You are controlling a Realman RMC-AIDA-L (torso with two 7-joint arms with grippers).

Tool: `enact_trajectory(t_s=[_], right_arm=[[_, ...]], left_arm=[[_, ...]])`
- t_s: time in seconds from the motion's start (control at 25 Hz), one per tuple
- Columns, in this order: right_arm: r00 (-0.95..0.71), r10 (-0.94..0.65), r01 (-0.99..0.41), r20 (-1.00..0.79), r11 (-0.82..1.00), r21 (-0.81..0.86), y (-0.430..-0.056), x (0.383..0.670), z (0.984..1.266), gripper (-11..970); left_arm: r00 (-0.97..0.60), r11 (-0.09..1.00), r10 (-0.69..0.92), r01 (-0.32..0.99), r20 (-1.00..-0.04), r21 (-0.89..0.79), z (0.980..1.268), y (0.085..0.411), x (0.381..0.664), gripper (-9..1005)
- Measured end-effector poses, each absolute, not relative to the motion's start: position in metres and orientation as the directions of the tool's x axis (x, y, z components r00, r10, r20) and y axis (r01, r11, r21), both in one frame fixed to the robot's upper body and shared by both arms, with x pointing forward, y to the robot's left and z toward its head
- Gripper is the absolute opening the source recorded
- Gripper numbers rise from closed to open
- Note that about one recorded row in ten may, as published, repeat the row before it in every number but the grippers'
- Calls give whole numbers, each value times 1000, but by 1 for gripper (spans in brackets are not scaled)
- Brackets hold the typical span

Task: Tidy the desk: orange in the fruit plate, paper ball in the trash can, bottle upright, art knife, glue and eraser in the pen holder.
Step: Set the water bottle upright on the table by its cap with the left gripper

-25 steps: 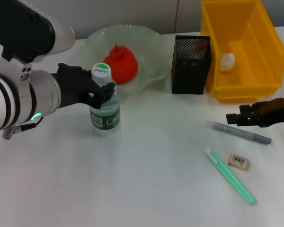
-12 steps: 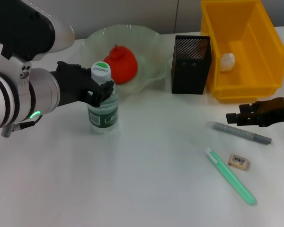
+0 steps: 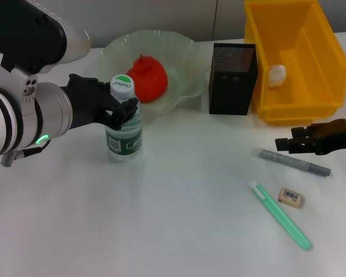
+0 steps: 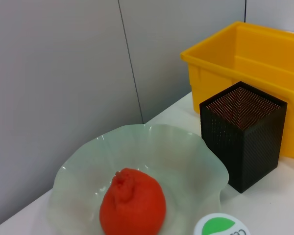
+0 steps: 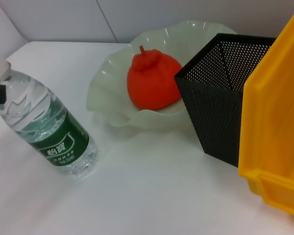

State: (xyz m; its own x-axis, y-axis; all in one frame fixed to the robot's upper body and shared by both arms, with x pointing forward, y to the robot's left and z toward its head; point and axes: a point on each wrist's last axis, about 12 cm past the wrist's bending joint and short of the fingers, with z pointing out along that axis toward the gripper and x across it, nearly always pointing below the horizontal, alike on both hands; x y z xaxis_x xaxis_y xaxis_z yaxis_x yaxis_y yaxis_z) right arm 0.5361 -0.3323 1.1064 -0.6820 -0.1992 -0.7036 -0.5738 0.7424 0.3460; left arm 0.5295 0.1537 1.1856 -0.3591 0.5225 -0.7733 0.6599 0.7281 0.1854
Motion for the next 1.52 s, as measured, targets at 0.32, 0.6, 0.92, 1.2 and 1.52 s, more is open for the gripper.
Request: enact_trajectory(t_s=[0.32,0.6,0.92,1.2,1.52], right_arm=[[-683,-199,-573,-703,742,347,-333,536,1106,653],[-683,-201,-576,-702,739,349,-332,535,1106,654],[-684,-200,-575,-701,739,350,-332,535,1106,653],[-682,-201,-577,-703,738,349,-332,535,1106,654],[-682,-201,-577,-703,738,349,-332,535,1107,653]], left_arm=[[-360,729,522,659,-773,184,1185,154,530,443],[-363,735,518,652,-775,186,1186,156,531,442],[-364,737,518,649,-774,188,1186,157,532,441],[-382,750,503,638,-775,172,1186,160,534,441],[-407,766,483,626,-775,148,1189,164,535,440]])
